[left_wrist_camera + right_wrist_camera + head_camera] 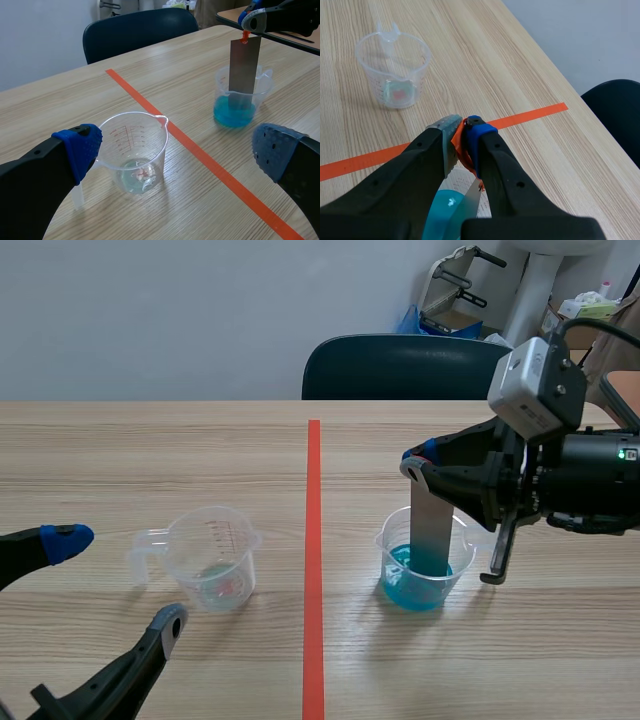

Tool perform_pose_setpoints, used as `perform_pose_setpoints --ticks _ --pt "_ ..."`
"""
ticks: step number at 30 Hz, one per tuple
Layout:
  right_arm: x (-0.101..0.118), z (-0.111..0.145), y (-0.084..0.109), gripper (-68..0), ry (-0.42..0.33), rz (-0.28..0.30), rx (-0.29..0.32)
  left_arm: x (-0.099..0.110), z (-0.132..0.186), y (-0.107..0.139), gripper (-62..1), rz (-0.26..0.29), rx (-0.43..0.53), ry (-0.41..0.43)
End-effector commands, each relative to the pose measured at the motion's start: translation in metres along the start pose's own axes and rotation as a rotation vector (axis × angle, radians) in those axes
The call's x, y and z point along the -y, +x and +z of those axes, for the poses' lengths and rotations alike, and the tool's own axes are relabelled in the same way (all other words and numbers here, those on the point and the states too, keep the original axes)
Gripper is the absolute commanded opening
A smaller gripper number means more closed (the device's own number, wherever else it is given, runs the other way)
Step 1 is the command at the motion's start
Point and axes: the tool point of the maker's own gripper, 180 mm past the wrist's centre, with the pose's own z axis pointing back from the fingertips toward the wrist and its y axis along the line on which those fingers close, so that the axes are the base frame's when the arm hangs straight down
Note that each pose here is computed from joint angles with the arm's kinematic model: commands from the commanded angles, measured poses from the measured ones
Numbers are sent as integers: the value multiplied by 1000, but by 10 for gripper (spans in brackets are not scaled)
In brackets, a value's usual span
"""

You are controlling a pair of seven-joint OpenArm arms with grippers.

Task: Do the redox reaction experiment

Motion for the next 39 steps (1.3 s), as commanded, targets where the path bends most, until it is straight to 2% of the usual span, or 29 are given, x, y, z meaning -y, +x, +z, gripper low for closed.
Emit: perform_pose_setpoints --ticks 1,39 --pt "0 3 -4 -669 17 12 -32 2 -2 7 14 3 30 -2" --pt "0 3 -4 -669 16 12 -30 2 -2 7 14 1 30 -3"
